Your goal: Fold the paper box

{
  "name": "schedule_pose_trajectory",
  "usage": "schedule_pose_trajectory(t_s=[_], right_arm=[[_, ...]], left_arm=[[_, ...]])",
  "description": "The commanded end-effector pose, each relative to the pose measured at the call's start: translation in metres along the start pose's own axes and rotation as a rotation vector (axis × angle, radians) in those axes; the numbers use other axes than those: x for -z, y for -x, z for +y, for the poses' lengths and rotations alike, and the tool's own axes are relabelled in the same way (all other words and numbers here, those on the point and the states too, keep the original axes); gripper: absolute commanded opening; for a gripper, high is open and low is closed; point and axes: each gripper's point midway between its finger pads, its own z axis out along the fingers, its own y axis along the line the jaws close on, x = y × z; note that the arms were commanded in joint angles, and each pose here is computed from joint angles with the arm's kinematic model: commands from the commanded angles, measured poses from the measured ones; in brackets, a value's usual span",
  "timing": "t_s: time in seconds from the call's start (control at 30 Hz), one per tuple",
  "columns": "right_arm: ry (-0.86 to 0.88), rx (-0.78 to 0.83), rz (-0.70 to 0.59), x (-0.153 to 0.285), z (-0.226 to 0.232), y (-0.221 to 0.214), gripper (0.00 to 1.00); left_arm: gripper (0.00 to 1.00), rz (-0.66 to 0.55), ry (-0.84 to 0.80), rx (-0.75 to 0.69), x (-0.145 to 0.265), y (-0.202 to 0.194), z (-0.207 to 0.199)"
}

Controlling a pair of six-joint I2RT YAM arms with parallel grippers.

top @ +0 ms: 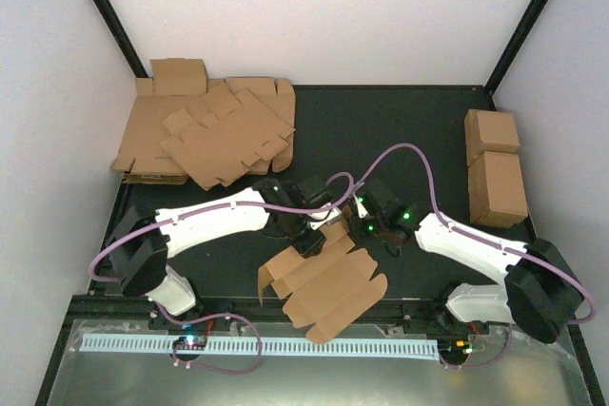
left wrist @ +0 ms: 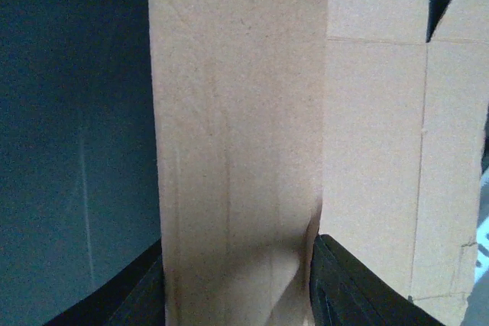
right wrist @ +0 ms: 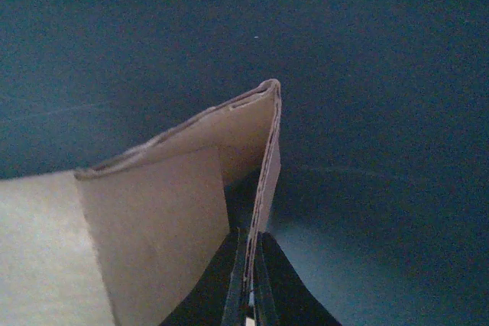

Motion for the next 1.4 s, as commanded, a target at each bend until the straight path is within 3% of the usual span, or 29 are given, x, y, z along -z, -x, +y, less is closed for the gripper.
schedule_pose_trajectory(t_s=[0.0, 0.27, 0.57, 0.7, 0.77, 1.2, 1.37], right_arm=[[0.193, -0.018, -0.016, 0.002, 0.038, 0.001, 0.06], [0.291, -0.065, -0.031, 0.010, 0.054, 0.005, 0.06], [0.131, -0.032, 0.007, 0.018, 0.025, -0.010, 0.05], [0.119, -0.017, -0.011, 0.020, 0.023, -0.008, 0.04], [0.118, -0.008, -0.023, 0.020, 0.023, -0.004, 0.03], [0.111, 0.025, -0.065, 0.023, 0.022, 0.002, 0.02], [0.112, 0.037, -0.078, 0.025, 0.023, 0.004, 0.02]], left_arm=[[0.45, -0.179, -0.080, -0.019, 0.022, 0.041, -0.020], [0.45, -0.186, -0.060, 0.002, 0.019, 0.038, -0.014], [0.46, -0.161, 0.038, 0.048, 0.017, 0.033, 0.007], [0.65, -0.145, 0.031, 0.034, 0.017, 0.028, 0.006], [0.69, -0.128, 0.028, 0.022, 0.014, 0.023, 0.006], [0.73, -0.091, 0.021, -0.092, 0.006, 0.004, 0.004], [0.63, -0.091, 0.038, -0.102, 0.009, 0.005, 0.007]])
